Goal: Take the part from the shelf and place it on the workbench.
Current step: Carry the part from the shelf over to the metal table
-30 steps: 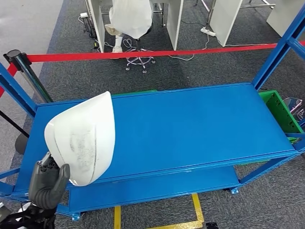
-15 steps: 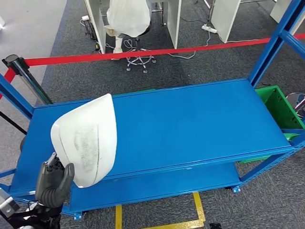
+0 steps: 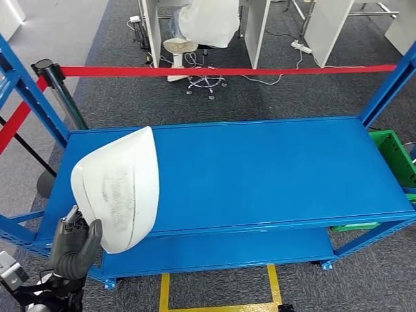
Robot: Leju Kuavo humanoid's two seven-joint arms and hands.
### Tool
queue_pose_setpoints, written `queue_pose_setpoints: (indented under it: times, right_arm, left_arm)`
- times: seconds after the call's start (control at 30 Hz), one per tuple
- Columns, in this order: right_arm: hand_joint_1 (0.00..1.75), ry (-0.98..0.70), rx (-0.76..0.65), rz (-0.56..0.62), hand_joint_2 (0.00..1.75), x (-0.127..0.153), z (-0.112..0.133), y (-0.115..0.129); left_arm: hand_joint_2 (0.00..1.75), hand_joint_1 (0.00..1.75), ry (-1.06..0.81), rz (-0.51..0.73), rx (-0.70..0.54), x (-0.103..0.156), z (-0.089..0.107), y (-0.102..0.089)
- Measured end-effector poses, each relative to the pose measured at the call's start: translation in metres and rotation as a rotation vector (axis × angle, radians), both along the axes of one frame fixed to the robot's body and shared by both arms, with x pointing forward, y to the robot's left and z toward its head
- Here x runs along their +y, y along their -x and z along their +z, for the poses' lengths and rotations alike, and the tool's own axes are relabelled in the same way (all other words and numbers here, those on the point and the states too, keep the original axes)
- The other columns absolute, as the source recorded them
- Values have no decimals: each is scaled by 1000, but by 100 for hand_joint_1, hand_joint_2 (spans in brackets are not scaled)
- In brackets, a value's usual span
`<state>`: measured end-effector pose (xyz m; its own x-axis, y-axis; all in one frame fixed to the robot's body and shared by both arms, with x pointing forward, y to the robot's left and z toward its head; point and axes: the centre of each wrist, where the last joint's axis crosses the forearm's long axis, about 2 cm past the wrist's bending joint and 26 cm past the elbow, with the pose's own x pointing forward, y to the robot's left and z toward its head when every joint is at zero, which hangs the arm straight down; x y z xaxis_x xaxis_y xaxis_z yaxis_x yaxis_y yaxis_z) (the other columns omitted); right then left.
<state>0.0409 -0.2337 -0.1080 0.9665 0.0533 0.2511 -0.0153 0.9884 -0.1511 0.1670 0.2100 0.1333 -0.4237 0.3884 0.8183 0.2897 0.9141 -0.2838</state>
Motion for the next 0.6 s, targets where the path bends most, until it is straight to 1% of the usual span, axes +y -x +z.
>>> queue_pose_setpoints:
  times: [0.6]
  right_arm:
    - [0, 4, 7, 5, 0, 2, 0, 1]
  left_arm:
    - [175, 175, 3, -11, 11, -2, -2, -3]
